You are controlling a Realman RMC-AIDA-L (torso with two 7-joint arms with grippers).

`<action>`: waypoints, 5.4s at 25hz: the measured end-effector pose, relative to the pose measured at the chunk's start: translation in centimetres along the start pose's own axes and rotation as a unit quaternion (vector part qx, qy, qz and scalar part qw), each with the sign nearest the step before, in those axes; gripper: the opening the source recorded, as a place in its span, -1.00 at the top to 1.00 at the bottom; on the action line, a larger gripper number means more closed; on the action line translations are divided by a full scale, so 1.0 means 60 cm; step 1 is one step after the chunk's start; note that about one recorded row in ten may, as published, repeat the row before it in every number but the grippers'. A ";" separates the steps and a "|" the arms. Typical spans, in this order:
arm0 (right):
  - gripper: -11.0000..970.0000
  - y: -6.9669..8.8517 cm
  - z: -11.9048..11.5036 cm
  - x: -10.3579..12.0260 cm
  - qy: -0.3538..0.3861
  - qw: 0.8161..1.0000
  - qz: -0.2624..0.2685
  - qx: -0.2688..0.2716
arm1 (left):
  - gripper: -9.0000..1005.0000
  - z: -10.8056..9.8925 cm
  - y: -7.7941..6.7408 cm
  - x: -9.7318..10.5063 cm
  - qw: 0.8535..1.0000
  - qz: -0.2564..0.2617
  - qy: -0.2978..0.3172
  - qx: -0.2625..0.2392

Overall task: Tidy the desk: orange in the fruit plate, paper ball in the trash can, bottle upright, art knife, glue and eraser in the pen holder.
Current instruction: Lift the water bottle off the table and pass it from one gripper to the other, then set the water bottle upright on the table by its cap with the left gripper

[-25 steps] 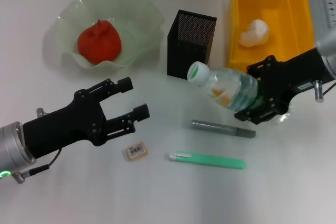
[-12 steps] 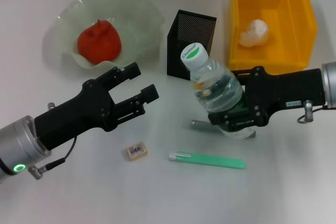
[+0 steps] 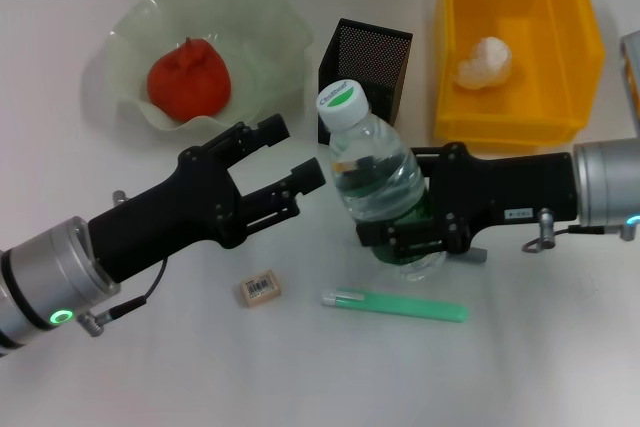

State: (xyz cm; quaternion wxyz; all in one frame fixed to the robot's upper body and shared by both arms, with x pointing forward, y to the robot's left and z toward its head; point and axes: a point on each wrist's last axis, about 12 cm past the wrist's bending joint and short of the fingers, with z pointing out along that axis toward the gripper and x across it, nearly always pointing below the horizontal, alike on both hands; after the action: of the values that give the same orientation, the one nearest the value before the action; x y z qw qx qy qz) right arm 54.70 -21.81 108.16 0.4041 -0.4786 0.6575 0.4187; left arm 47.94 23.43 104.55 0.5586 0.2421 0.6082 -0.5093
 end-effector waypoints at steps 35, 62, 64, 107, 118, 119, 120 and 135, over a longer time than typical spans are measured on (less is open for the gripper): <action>-0.58 0.003 0.051 0.006 -0.012 1.000 -0.007 -0.015 | -0.34 0.023 0.006 -0.002 1.000 0.003 -0.008 -0.006; -0.58 0.010 0.056 0.011 -0.025 0.999 -0.008 -0.020 | -0.02 0.023 0.002 0.000 1.000 -0.005 -0.011 -0.003; -0.58 0.011 0.055 0.012 -0.025 0.999 -0.008 -0.019 | -0.01 0.023 0.002 0.000 1.000 -0.005 -0.012 -0.003; -0.71 0.003 0.057 0.006 -0.023 1.000 -0.016 -0.010 | 0.11 0.030 0.015 -0.015 1.000 0.014 -0.016 -0.007; -0.71 -0.005 0.058 0.015 -0.007 1.000 -0.010 0.016 | 0.11 0.021 0.022 -0.031 0.999 0.039 -0.029 -0.008; -0.71 -0.005 0.058 0.015 -0.007 1.000 -0.010 0.016 | 0.11 0.019 0.023 -0.033 0.999 0.042 -0.030 -0.008; -0.71 -0.006 0.059 0.017 -0.005 1.000 -0.009 0.018 | 0.11 0.017 0.024 -0.035 0.998 0.048 -0.030 -0.008; -0.71 0.001 0.068 0.050 -0.012 0.997 -0.033 0.062 | 0.11 -0.031 0.038 -0.063 0.989 0.139 -0.037 -0.045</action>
State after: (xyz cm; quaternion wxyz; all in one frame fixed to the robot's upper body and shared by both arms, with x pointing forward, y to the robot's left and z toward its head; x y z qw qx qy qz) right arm 54.53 -18.87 104.08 0.4546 -0.4686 0.6613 0.3695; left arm 50.10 26.96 106.99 0.6563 0.2801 0.5697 -0.4077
